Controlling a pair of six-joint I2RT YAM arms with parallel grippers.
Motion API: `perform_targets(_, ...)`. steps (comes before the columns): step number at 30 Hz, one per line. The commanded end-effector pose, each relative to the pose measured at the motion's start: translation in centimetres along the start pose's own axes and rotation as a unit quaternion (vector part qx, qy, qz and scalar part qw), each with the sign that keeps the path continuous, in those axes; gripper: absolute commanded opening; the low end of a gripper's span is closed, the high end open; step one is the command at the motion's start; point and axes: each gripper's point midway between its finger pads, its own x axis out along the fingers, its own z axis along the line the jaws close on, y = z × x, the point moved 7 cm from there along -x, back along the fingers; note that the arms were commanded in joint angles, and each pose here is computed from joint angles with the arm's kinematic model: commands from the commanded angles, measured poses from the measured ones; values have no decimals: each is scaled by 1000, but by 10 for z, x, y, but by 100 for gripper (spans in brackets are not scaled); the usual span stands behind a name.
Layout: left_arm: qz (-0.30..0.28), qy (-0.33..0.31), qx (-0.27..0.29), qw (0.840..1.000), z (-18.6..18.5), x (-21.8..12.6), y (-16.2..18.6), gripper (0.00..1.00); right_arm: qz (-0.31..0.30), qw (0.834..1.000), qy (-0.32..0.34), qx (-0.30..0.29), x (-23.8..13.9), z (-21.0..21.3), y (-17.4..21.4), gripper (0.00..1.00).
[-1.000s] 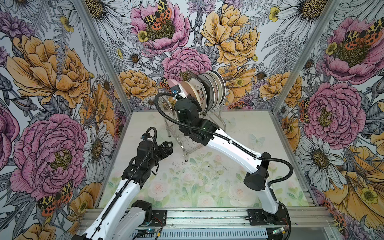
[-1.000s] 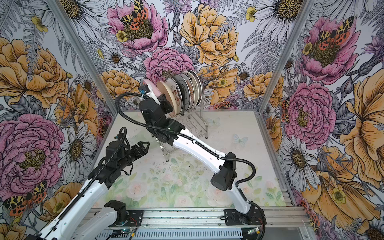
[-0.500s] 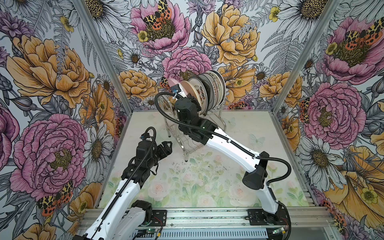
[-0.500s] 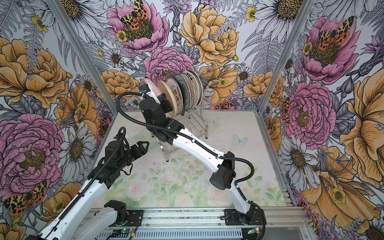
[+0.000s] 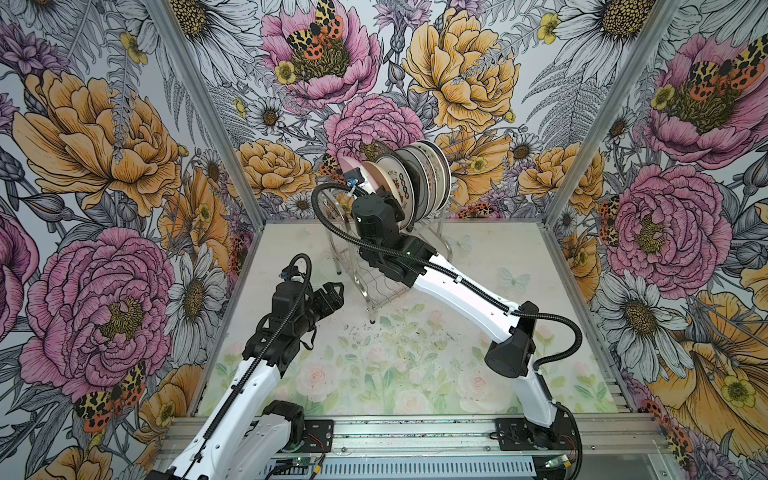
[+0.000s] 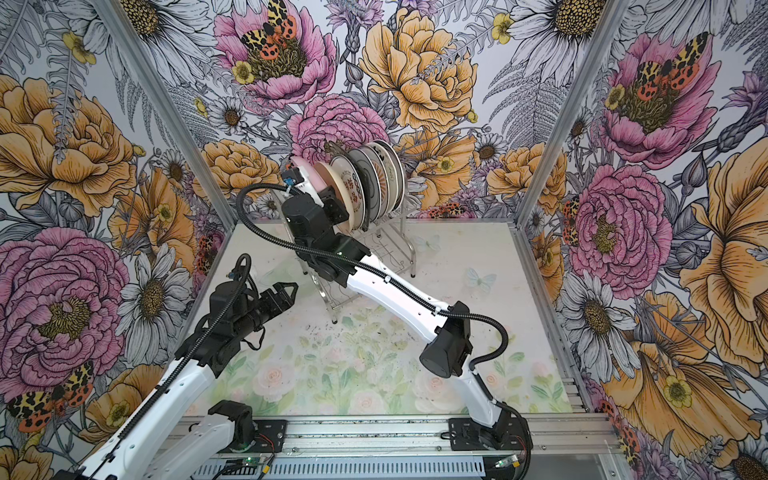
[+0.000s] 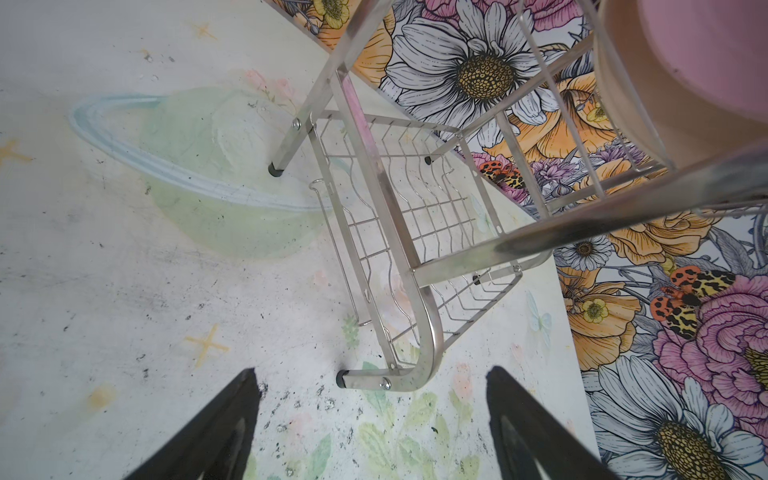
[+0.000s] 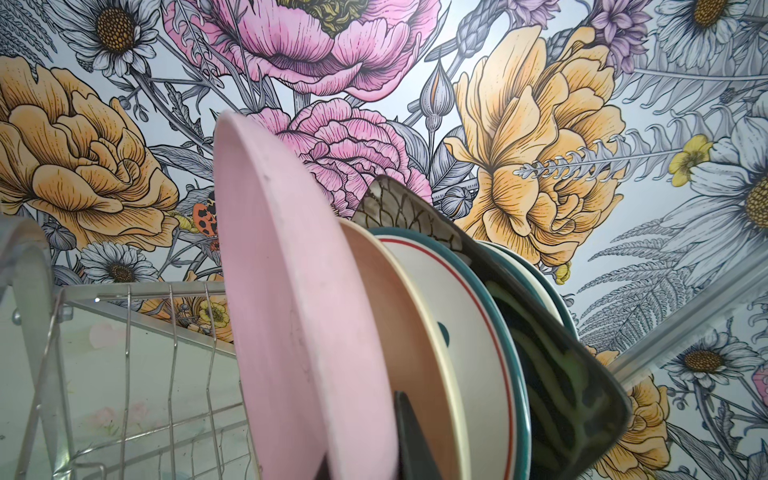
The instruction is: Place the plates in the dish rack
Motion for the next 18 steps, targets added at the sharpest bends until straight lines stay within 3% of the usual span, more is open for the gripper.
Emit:
perform_targets(1,-4,9,6,1000,1,1,0,86,-6,1000,-2,12,-2,-1,-1,0)
perform_targets(18,-5,11,4,1000,1,0,0,86,-6,1000,-19,7,-2,-9,3,0)
